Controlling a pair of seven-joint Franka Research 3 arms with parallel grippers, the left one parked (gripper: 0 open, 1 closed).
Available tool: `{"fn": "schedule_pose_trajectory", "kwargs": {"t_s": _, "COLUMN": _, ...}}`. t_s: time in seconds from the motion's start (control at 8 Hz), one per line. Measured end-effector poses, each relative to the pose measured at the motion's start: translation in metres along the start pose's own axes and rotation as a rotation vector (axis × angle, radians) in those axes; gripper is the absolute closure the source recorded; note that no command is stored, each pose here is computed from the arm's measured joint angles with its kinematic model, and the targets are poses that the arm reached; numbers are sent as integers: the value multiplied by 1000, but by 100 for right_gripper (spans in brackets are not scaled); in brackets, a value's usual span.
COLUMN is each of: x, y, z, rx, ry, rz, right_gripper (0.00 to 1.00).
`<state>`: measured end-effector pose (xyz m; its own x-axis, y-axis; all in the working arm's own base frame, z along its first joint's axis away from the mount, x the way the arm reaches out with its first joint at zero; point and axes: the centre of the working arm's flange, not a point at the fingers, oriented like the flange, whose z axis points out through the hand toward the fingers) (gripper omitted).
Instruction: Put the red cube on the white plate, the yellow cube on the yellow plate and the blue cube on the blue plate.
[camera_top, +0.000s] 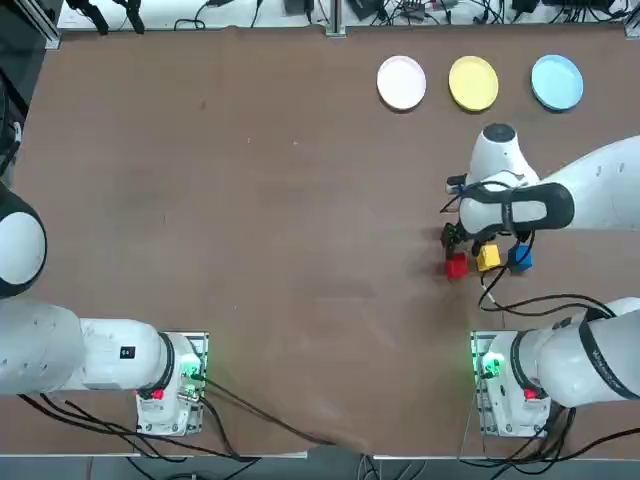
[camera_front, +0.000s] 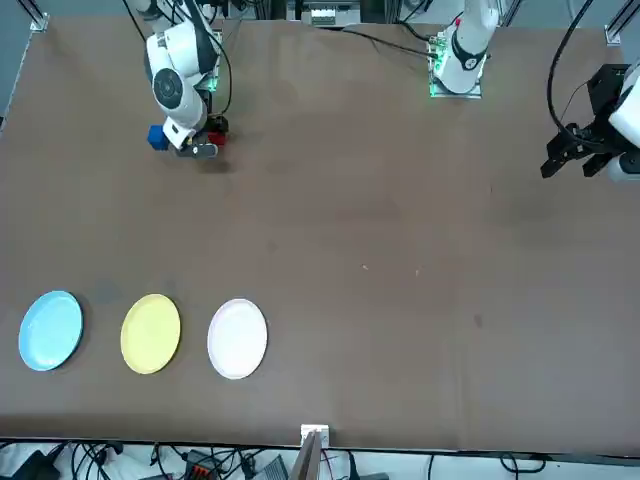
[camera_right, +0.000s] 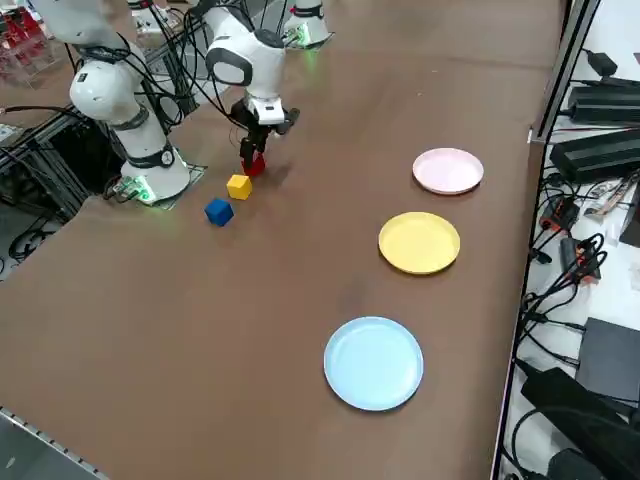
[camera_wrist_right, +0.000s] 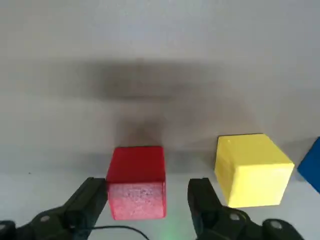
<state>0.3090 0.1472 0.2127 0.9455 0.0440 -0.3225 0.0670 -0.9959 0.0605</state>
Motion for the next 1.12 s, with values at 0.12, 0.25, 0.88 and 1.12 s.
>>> {"fn": "schedule_pose_trajectory", "kwargs": {"t_s": 0.12, "x": 0, "y": -1, "z": 0, "rx": -1, "ry": 0, "rz": 0, "right_gripper": 2}}
{"fn": "schedule_pose_trajectory", "kwargs": {"t_s": 0.25, "x": -2, "y": -4, "z": 1, "rx": -5, "ry": -1, "rz": -8, "right_gripper": 2}}
{"fn": "schedule_pose_trajectory", "kwargs": {"t_s": 0.88, "x": -11, "y": -13, "z": 13, "rx": -24, "ry": -13, "rz": -31, "right_gripper": 3}}
{"fn": "schedule_pose_trajectory", "kwargs": {"t_s": 1.12, "x": -10, "y": -12, "z": 27, "rx": -25, "ry": -11, "rz": -29, "right_gripper": 17}}
